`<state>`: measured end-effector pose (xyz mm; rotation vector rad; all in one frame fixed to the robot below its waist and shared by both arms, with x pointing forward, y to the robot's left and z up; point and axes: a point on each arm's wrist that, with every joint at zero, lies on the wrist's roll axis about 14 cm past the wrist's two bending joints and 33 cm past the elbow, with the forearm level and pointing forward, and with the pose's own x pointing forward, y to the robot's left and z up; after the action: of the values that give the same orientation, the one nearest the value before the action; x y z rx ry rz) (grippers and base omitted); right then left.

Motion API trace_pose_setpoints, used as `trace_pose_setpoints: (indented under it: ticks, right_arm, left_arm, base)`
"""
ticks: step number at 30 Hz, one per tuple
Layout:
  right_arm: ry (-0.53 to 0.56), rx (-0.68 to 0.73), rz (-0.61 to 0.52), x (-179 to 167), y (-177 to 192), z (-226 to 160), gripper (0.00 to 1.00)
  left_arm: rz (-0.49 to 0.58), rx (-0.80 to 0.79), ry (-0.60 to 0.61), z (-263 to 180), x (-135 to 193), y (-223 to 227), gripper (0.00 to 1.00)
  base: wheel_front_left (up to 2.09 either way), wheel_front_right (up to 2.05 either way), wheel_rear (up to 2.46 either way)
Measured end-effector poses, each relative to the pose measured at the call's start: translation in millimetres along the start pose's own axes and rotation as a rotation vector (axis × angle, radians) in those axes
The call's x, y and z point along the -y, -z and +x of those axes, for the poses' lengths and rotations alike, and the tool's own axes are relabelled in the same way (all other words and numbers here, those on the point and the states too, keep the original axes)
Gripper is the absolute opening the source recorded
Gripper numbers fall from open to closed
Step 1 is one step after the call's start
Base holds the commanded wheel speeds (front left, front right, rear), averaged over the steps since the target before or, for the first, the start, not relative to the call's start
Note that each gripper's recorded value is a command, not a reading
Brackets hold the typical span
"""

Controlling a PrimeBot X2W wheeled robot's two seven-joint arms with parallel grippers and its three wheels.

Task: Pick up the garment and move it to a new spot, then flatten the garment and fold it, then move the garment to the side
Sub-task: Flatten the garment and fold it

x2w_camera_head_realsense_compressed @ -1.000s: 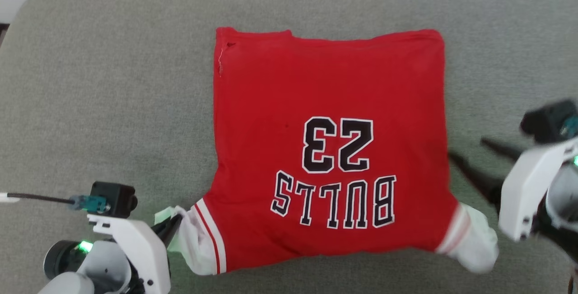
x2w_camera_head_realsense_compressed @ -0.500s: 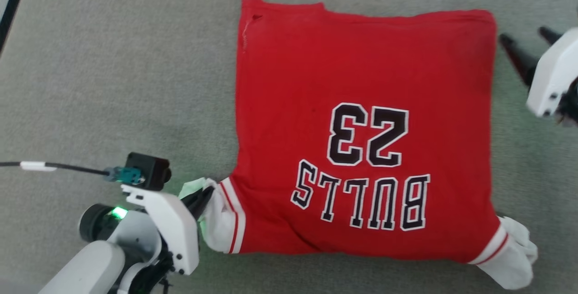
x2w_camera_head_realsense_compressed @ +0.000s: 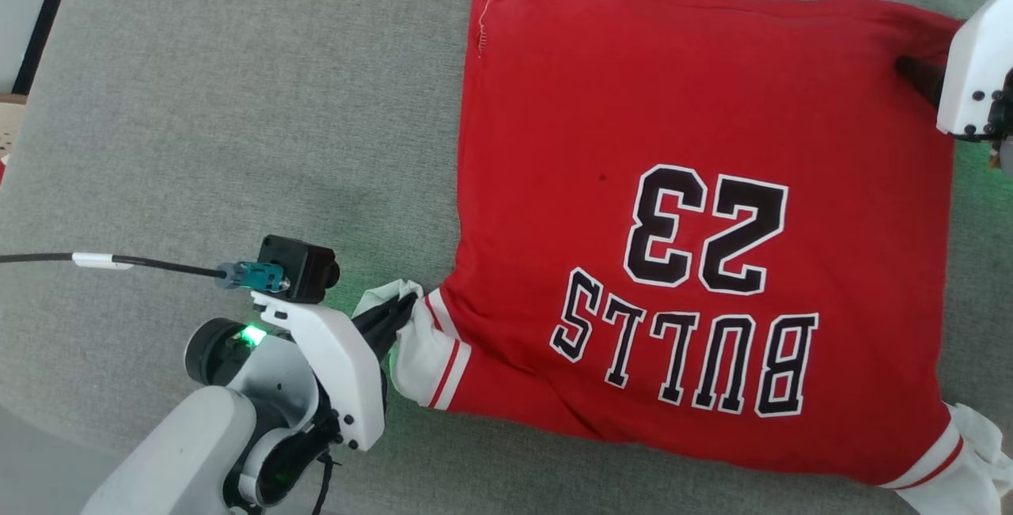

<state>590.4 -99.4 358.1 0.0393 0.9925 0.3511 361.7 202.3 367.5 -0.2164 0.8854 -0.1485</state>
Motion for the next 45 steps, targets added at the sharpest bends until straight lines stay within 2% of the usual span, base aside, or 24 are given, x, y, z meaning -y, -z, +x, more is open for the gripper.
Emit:
trace_pose_setpoints:
  ticks: [1,2,3,11,21,23,28,34,38,39,40,41,45]
  right_arm:
    - [0.001,-0.030,-0.013,-1.1,2.8,2.6,0.98]
    - [0.002,-0.054,-0.018,-1.6,4.6,4.0,0.13]
    - [0.001,-0.067,-0.025,-2.2,5.3,4.6,0.00]
    - [-0.002,-0.077,-0.093,-2.0,8.8,-9.3,0.00]
    - [-0.069,-0.091,-0.147,-1.2,45.0,-65.5,0.00]
    - [-0.065,-0.105,-0.177,1.2,58.0,-79.2,0.00]
    - [-0.109,-0.120,-0.152,-3.5,91.7,-112.8,0.00]
    - [-0.128,-0.180,-0.089,-7.1,149.6,-147.7,0.00]
    - [-0.140,-0.199,-0.016,-16.1,184.8,-153.9,0.00]
    - [-0.120,-0.183,-0.003,-15.9,192.8,-150.9,0.47]
    - [-0.105,-0.175,0.002,-13.6,195.3,-149.0,0.76]
    - [-0.099,-0.172,0.013,-13.6,197.8,-146.6,1.00]
    - [-0.102,-0.139,0.015,-19.4,196.7,-141.2,1.00]
  left_arm:
    - [-0.003,-0.001,-0.001,0.5,-0.6,0.9,0.00]
    - [-0.006,-0.003,-0.003,0.9,-1.1,2.3,0.00]
    - [-0.008,-0.004,-0.003,1.3,-1.4,2.7,0.00]
    - [-0.011,0.012,-0.005,2.8,-3.4,-0.3,0.00]
    - [0.063,0.014,0.007,1.2,-0.8,-11.5,0.00]
    - [0.076,0.014,0.009,0.3,0.0,-13.3,0.00]
    - [0.098,0.012,0.023,-1.8,6.4,-16.1,0.00]
    - [0.122,0.019,0.049,-7.1,18.2,-19.7,0.00]
    - [0.130,0.029,0.060,-8.5,23.6,-23.1,0.00]
    - [0.128,0.029,0.059,-8.4,23.8,-22.9,0.00]
    - [0.127,0.028,0.060,-8.2,23.8,-22.8,0.00]
    - [0.127,0.028,0.060,-8.2,24.0,-22.6,0.00]
    - [0.122,0.026,0.060,-8.0,23.8,-21.7,0.00]
  base:
    - [0.00,0.00,0.00]
    - [0.00,0.00,0.00]
    - [0.00,0.00,0.00]
    - [0.00,0.00,0.00]
    - [0.00,0.00,0.00]
    - [0.00,0.00,0.00]
    - [0.00,0.00,0.00]
    - [0.00,0.00,0.00]
    - [0.00,0.00,0.00]
    - [0.00,0.00,0.00]
    - [0.00,0.00,0.00]
    - [0.00,0.00,0.00]
    - [0.00,0.00,0.00]
